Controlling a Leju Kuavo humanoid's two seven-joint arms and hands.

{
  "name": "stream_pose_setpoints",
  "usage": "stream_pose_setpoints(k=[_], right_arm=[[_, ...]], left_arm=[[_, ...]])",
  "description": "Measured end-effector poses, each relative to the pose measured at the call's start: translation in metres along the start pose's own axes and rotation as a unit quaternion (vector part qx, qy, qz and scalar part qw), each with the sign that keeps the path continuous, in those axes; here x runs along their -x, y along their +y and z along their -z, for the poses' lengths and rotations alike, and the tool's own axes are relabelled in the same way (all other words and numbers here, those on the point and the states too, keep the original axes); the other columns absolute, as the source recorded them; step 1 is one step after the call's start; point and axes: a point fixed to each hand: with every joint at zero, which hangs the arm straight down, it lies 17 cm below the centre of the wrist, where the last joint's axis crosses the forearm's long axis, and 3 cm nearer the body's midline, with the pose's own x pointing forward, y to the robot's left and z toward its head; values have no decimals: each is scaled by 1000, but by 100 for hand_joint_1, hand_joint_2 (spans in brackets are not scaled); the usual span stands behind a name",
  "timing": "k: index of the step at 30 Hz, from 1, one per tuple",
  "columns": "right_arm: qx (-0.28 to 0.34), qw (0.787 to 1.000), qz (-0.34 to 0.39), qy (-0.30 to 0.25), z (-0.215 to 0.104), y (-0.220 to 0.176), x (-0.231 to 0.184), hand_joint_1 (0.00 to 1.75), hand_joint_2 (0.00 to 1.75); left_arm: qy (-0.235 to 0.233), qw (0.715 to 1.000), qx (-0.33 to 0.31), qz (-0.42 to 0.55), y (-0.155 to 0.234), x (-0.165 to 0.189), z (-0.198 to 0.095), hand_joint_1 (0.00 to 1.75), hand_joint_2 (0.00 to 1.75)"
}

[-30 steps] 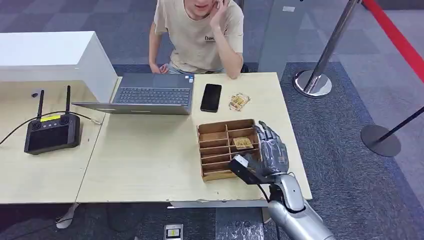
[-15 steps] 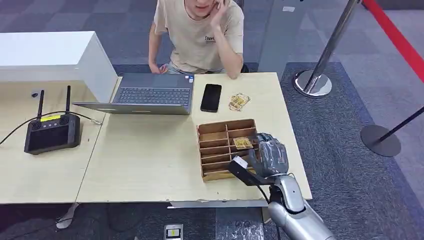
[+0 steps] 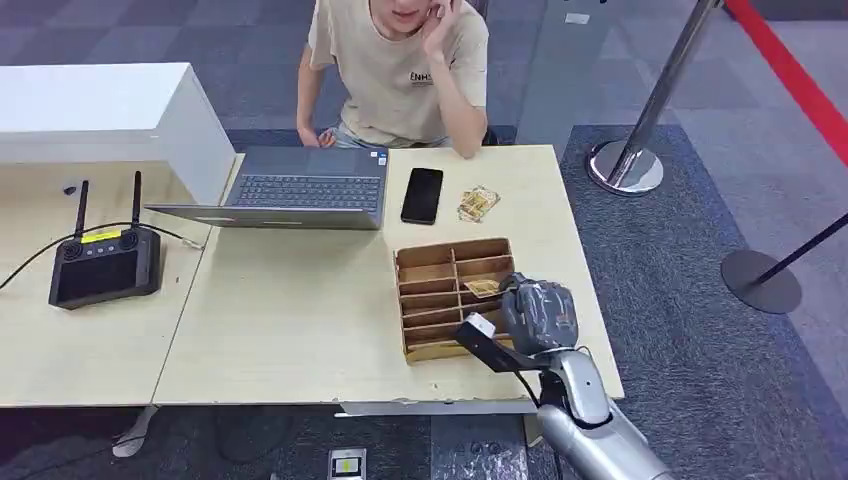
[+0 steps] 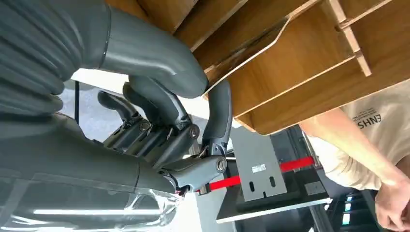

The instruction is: Pass the card to the sensor for recognition and then transmit it.

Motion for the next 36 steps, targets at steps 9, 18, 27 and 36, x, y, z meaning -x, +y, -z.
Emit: stream_pose_setpoints(k=[9, 18, 27, 36], right_arm=[[5, 1000, 3, -13, 1, -3, -4, 175, 175], [52, 995, 50, -64, 17, -35, -30, 175, 175], [99, 991, 78, -45, 34, -67, -28, 175, 175], [108, 990, 86, -33, 37, -72, -24, 175, 175]], left_arm=[[4, 1000, -1, 2, 0, 2, 0, 0, 175], [-11, 1000, 0, 6, 0, -4, 0, 0, 175], [-14, 1000, -1, 8, 1, -4, 0, 0, 175], [-9, 1000, -5, 8, 2, -3, 0, 0, 175]])
